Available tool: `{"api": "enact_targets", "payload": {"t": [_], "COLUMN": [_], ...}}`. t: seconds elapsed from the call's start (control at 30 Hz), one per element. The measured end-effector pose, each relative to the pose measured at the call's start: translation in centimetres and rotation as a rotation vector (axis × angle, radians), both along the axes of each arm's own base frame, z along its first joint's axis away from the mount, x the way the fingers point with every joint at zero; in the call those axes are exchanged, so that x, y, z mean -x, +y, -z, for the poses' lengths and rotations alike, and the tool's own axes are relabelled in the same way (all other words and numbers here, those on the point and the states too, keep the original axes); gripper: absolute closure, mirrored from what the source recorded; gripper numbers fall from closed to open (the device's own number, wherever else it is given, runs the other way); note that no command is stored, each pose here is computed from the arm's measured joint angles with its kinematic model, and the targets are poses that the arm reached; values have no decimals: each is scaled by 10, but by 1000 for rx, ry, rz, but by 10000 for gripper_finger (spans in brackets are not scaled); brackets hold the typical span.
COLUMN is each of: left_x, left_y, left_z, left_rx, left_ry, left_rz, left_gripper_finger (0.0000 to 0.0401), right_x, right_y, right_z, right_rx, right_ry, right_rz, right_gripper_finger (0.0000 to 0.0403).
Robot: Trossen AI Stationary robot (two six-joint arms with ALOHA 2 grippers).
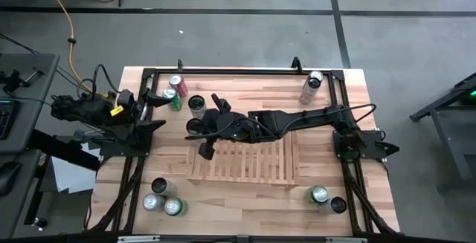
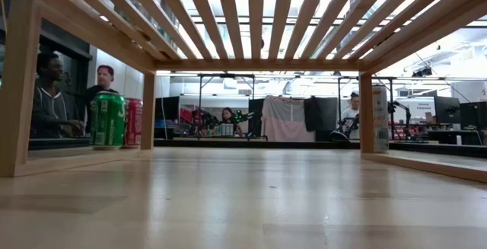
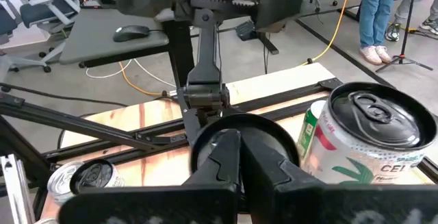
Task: Place canned beverage on shelf
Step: Put the top white pink soda can aligned with other white pink soda can on the shelf, then put the top right white yellow soda can on the shelf
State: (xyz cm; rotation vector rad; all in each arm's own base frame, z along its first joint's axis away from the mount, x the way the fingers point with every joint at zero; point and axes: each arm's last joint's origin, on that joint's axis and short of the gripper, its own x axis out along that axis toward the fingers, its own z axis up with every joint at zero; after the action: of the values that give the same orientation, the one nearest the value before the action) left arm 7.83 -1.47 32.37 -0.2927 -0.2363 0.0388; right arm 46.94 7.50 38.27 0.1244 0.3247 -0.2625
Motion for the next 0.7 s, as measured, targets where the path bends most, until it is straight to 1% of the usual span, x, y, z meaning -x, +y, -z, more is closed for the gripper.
{"api": "enact_targets", "payload": {"t": [0.37, 0.47, 0.57, 0.7], "left_x": [0, 0, 0, 0], "left_y": [0, 0, 0, 0], "left_z": [0, 1, 1, -2], "left_rx": [22, 20, 19, 2], "left_ry": [1, 8, 11, -23], "left_rz": [5, 5, 4, -2], "left_gripper_finger": [2, 2, 2, 2], "right_x": [-2, -2, 0, 13], "right_y": [-6, -6, -6, -9], "right_z": [-3, -5, -12, -32], "right_rx": [1, 21, 55, 101], "right_ry": [-33, -44, -69, -96], "right_rz": [12, 4, -8, -14], "right_gripper_finger": [403, 403, 403, 403]}}
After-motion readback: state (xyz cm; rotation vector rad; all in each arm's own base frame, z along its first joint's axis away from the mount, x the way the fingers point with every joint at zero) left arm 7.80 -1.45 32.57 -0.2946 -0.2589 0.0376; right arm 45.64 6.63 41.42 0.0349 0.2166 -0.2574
